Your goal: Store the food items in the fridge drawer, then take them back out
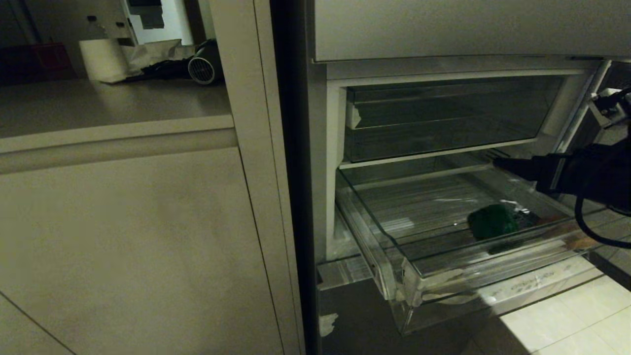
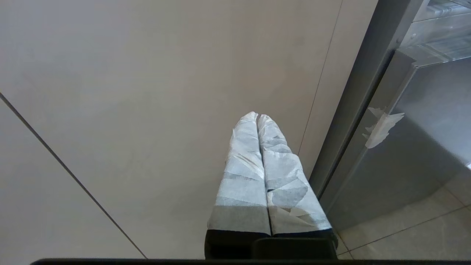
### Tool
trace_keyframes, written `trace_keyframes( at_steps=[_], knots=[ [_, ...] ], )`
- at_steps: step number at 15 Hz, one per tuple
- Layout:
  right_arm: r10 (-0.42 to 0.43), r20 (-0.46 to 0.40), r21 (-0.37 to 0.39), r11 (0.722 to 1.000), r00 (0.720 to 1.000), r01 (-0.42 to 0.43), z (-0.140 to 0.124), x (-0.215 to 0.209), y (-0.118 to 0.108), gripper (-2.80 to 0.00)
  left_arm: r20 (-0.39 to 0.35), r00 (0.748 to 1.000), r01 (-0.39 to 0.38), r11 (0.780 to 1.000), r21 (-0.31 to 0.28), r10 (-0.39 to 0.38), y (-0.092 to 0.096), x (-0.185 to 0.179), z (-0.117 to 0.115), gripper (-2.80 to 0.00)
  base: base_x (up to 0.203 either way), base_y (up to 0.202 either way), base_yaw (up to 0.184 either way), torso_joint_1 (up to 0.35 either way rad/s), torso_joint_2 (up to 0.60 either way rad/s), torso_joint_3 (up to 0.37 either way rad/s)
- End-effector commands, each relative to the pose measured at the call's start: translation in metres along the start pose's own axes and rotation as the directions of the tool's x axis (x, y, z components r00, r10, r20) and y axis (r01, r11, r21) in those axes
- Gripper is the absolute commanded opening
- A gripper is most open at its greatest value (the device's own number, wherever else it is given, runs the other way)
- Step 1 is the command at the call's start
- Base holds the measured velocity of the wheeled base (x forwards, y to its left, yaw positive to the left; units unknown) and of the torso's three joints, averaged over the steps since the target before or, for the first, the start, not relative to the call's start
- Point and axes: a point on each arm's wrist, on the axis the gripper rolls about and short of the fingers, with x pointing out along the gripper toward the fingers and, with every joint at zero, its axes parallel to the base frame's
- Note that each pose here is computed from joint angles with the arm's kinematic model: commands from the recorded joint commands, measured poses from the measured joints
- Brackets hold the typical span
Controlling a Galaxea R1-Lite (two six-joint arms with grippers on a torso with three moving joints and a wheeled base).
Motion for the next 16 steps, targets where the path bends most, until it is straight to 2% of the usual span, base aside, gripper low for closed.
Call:
trace_keyframes(
  at_steps=[1,3,4,7,9,11,13,16],
  knots=[
    [-0.001,-0.028,0.016,1.0,1.0,0.001,-0.006,0.012,-0.003,0.0,0.0,1.0,0.0,1.0,0.0,0.0,0.0,0.0,0.0,-2.8,0.0,0.0,0.0,0.0,0.0,0.0],
    [0.001,-0.021,0.016,1.0,1.0,0.0,-0.006,0.004,-0.001,0.0,0.0,1.0,0.0,1.0,0.0,0.0,0.0,0.0,0.0,-2.8,0.0,0.0,0.0,0.0,0.0,0.0],
    [0.002,0.007,0.011,1.0,1.0,-0.002,-0.002,-0.009,0.002,-2.8,0.0,1.0,0.0,1.0,0.0,0.0,0.0,0.0,0.0,-2.8,0.0,0.0,0.0,0.0,0.0,0.0],
    [-0.029,0.117,-0.011,0.999,0.993,0.03,0.009,-0.061,0.013,-2.8,0.0,1.0,0.0,1.0,0.0,0.0,0.0,0.0,0.0,-2.8,0.0,0.0,0.0,0.0,0.0,0.0],
    [-0.064,0.151,-0.013,0.998,0.987,0.067,0.0,-0.098,0.02,-2.8,0.0,1.0,0.0,1.0,0.0,0.0,0.0,0.0,0.0,-2.8,0.0,0.0,0.0,0.0,0.0,0.0],
    [-0.102,0.064,0.028,0.995,0.993,0.101,-0.025,-0.124,0.025,-2.8,0.0,1.0,0.0,1.0,0.0,0.0,0.0,0.0,0.0,-2.8,0.0,0.0,0.0,0.0,0.0,0.0],
    [-0.115,-0.034,0.117,0.986,0.993,0.118,-0.045,-0.143,0.03,-2.8,0.0,1.0,0.0,1.0,0.0,0.0,0.0,0.0,0.0,-2.8,0.0,0.0,0.0,0.0,0.0,0.0],
    [-0.103,-0.199,0.161,0.977,0.975,0.137,-0.069,-0.172,0.035,-2.8,0.0,1.0,0.0,1.0,0.0,0.0,0.0,0.0,0.0,-2.8,0.0,0.0,0.0,0.0,0.0,0.0]
  ],
)
